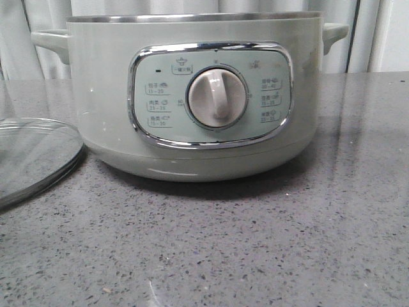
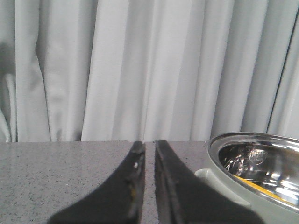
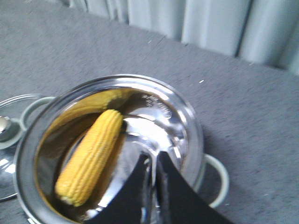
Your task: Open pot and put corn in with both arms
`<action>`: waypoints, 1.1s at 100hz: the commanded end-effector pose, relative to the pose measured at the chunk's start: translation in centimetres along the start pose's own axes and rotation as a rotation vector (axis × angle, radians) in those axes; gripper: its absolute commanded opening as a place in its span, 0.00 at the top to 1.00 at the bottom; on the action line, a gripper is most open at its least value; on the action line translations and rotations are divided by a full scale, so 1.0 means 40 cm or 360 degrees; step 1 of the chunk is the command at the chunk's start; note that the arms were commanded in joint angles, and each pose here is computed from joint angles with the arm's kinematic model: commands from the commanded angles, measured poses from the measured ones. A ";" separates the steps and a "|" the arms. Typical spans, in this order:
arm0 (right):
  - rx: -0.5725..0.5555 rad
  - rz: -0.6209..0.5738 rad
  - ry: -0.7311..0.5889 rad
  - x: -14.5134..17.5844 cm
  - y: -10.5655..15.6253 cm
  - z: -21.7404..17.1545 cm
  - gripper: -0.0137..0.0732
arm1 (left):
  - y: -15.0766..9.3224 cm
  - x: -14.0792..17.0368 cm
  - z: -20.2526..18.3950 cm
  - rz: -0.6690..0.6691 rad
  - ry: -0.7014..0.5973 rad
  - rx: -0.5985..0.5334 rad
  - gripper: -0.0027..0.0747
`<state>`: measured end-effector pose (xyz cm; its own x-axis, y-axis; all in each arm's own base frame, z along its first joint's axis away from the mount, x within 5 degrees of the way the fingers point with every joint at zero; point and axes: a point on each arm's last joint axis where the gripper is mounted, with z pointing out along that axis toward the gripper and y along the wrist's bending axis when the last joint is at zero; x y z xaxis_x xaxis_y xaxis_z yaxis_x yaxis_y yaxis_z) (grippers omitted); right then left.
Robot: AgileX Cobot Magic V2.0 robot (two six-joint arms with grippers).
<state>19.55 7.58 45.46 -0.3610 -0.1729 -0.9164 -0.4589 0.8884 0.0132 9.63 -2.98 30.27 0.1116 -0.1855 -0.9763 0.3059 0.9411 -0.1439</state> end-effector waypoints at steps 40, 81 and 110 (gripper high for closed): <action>0.0271 -0.0154 -0.0552 0.238 0.003 -0.117 0.92 | -0.001 -0.027 -0.079 0.0050 -0.0239 0.0062 0.99; 0.0361 -0.0171 -0.0944 0.437 0.016 -0.175 0.92 | 0.006 0.019 -0.095 0.0053 -0.0199 0.0063 0.99; 0.0359 -0.0169 -0.0917 0.509 0.019 -0.166 0.92 | 0.006 0.019 -0.095 0.0053 -0.0199 0.0063 0.99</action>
<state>6.54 2.05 28.26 0.1140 -0.0671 -0.9912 -0.2877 0.9527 -0.0976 6.31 -2.03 27.51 0.1661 -0.1676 -0.9718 0.3424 0.9339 -0.1025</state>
